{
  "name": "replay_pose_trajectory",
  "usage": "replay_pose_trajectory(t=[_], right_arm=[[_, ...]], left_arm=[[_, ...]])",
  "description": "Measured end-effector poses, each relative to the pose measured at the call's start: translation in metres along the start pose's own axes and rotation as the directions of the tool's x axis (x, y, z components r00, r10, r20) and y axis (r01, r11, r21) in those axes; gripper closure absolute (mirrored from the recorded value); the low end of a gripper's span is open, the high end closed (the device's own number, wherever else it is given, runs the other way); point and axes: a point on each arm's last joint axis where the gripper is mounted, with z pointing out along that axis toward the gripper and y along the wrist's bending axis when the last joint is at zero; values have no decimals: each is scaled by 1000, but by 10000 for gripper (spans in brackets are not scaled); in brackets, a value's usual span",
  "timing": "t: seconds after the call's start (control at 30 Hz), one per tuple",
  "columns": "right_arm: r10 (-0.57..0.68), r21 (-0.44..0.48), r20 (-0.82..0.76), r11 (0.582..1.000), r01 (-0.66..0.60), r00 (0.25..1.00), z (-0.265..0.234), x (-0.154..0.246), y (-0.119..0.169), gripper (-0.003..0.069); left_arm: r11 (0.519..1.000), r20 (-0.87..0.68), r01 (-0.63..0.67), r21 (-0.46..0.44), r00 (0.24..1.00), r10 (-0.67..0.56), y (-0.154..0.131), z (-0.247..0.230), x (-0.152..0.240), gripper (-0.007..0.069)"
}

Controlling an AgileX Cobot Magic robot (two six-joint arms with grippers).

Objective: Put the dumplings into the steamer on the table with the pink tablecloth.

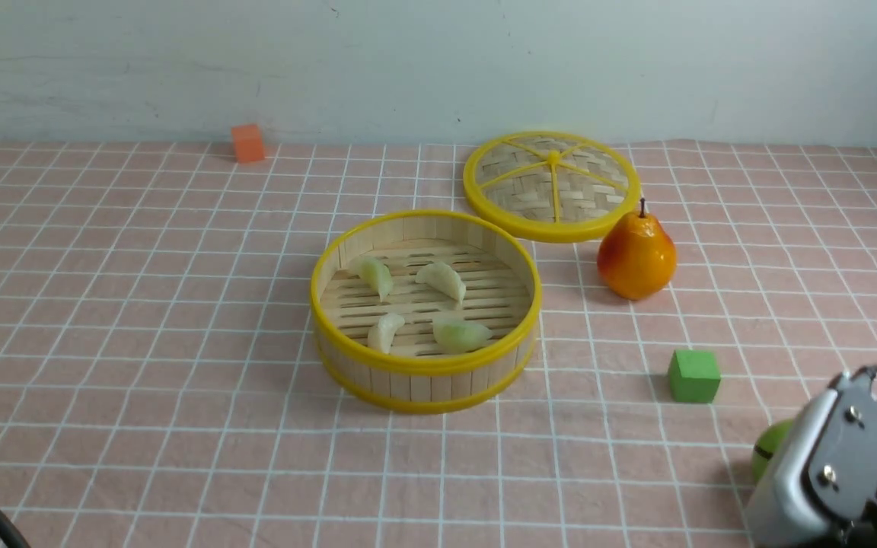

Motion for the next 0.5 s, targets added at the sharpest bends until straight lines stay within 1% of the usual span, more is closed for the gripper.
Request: replay_pose_trajectory(t=[0.1, 0.2, 0.23, 0.27, 0.3, 0.33, 0.37, 0.43, 0.5], right_arm=[[-6, 10, -27, 1000, 7, 1000, 3, 11, -1, 674], [-91, 68, -69, 993, 96, 993, 6, 21, -8, 673], [-97, 77, -68, 992, 102, 993, 6, 22, -9, 673], [-159, 138, -63, 976, 166, 985, 6, 26, -14, 673], [-189, 185, -46, 963, 194, 981, 6, 30, -18, 673], [-210, 238, -15, 949, 208, 977, 4, 33, -22, 673], [-217, 260, 4, 943, 209, 976, 3, 35, -23, 672], [-245, 394, 132, 902, 176, 961, -5, 48, -30, 671], [-250, 487, 266, 869, 94, 931, -14, 69, -33, 670]], left_arm=[[1000, -1, 0, -1, 1000, 0, 0, 0, 0, 573], [1000, -1, 0, -1, 1000, 0, 0, 0, 0, 568], [1000, -1, 0, -1, 1000, 0, 0, 0, 0, 568], [1000, -1, 0, -1, 1000, 0, 0, 0, 0, 568], [1000, -1, 0, -1, 1000, 0, 0, 0, 0, 568], [1000, -2, 0, -1, 1000, 0, 0, 0, 0, 566], [1000, -2, 0, -1, 1000, 0, 0, 0, 0, 566], [1000, -5, 0, -4, 1000, 0, 0, 0, 0, 561], [1000, -9, 0, -6, 1000, 0, 1, 0, 1, 557]])
